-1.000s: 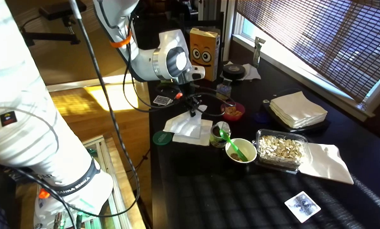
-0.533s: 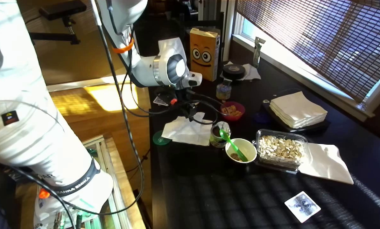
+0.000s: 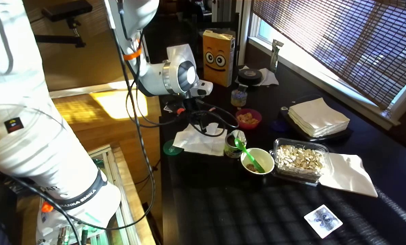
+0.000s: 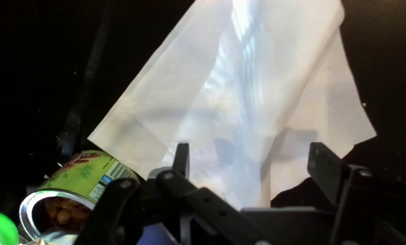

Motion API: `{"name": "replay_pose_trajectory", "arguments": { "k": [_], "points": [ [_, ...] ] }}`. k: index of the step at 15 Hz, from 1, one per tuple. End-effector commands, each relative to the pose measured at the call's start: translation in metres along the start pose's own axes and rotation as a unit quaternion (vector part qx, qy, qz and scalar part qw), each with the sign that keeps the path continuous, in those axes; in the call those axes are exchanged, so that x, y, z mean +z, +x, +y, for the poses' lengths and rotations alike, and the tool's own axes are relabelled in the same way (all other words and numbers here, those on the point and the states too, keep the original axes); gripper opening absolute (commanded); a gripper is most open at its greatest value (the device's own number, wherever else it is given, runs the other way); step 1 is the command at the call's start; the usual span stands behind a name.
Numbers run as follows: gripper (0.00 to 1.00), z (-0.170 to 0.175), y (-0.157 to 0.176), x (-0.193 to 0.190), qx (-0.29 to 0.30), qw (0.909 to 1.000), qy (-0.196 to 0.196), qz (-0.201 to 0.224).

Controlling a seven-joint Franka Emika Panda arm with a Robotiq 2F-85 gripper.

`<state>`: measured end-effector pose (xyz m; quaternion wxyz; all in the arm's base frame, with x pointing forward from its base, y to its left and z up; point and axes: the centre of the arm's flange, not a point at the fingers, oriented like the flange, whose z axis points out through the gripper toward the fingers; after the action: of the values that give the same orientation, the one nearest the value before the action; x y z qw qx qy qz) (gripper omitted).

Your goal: Pick up the napkin on the left and put it on top of the napkin on the right, move the napkin back to the left and then back to the right.

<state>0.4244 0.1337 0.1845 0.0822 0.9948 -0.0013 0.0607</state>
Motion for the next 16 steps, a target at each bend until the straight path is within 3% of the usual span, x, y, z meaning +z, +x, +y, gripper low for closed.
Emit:
{"name": "replay_pose_trajectory", "arguments": {
  "k": [1, 2, 3, 4, 12, 14, 16],
  "points": [
    [1.0, -0.015, -0.007, 0.019, 0.003, 1.0, 0.003, -0.007],
    [1.0, -0.017, -0.01, 0.022, 0.0, 0.9999, 0.002, -0.011],
    [0.93, -0.019, -0.011, 0.025, -0.003, 0.9999, 0.003, -0.013],
    [0.75, -0.02, -0.012, 0.027, -0.007, 0.9999, 0.003, -0.015],
    [0.16, -0.01, -0.012, 0.016, -0.006, 0.9999, -0.01, -0.009],
    [0.04, -0.007, -0.01, 0.009, -0.004, 0.9999, -0.011, -0.002],
    [0.0, -0.004, -0.008, 0.001, -0.004, 0.9999, -0.012, 0.004]
  ]
}}
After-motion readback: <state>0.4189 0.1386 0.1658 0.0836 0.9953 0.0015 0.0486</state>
